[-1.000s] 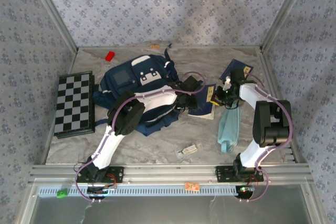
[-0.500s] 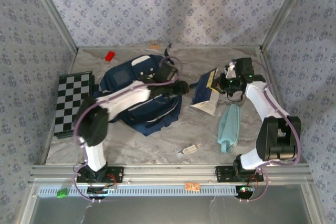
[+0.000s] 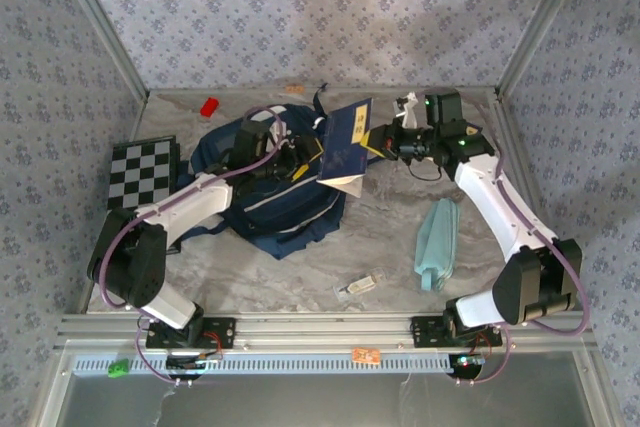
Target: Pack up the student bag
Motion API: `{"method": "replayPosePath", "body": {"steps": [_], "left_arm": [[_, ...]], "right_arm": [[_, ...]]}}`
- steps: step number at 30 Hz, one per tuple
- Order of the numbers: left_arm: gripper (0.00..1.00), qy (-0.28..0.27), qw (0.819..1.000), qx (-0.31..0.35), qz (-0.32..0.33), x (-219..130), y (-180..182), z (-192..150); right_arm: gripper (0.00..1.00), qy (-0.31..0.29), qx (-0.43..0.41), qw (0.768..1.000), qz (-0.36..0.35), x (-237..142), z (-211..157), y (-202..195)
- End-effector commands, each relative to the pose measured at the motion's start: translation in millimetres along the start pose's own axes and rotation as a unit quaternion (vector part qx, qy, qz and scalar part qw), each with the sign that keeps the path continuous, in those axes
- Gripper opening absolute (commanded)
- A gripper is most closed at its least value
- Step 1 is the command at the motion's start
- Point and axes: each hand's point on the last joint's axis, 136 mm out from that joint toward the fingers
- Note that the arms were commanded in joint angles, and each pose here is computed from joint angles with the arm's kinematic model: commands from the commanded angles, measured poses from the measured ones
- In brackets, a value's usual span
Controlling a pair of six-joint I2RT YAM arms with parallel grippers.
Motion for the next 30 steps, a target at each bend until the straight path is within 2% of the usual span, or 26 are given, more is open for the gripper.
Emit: {"method": "replayPosePath", "body": {"steps": [1, 4, 7, 16, 19, 20, 23, 24, 26, 27, 30], "left_arm": [[0.76, -0.01, 0.992, 0.031, -0.125, -7, -60, 10], [0.71, -0.014, 0.987, 0.037, -0.153, -10, -71, 11], [0.61, -0.017, 0.986, 0.036, -0.165, -12, -76, 13], [0.18, -0.022, 0.985, 0.036, -0.17, -18, -84, 16], [0.08, -0.027, 0.985, 0.035, -0.169, -20, -85, 18], [0.05, -0.03, 0.984, 0.035, -0.17, -21, -86, 20], [0.0, -0.043, 0.981, 0.032, -0.185, -27, -95, 26], [0.0, -0.046, 0.98, 0.031, -0.193, -29, -100, 28], [0.0, -0.048, 0.977, 0.027, -0.207, -31, -109, 29], [0.0, -0.05, 0.975, 0.024, -0.214, -32, -114, 30], [0.0, -0.053, 0.971, 0.029, -0.231, -34, -129, 30]], "right_arm": [[0.0, -0.001, -0.007, 0.998, 0.065, 4, 7, 39], [0.0, -0.001, 0.002, 0.998, 0.07, 10, 8, 36], [0.0, 0.007, 0.009, 0.998, 0.064, 17, 7, 25], [0.0, 0.015, 0.015, 0.999, 0.031, 18, 3, 0], [0.13, 0.013, 0.018, 1.0, 0.022, 15, 2, -6], [0.24, 0.011, 0.018, 1.0, 0.019, 14, 1, -7], [0.71, 0.001, 0.037, 0.999, -0.003, 9, -1, -21], [0.82, 0.003, 0.05, 0.999, -0.01, 11, -5, -31], [0.97, 0.004, 0.065, 0.998, -0.01, 12, -7, -37], [1.0, 0.007, 0.068, 0.998, -0.001, 13, -8, -35], [1.0, 0.02, 0.078, 0.996, 0.037, 21, -11, -23]]}}
Point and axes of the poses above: each hand's point on the last joint's axis, 136 mm out from that joint toward the fingers, its own x axis out along the fingers, its own y axis along the line the jaws close on, z = x × y, and after that the axes turned 6 degrees about x, right-handed
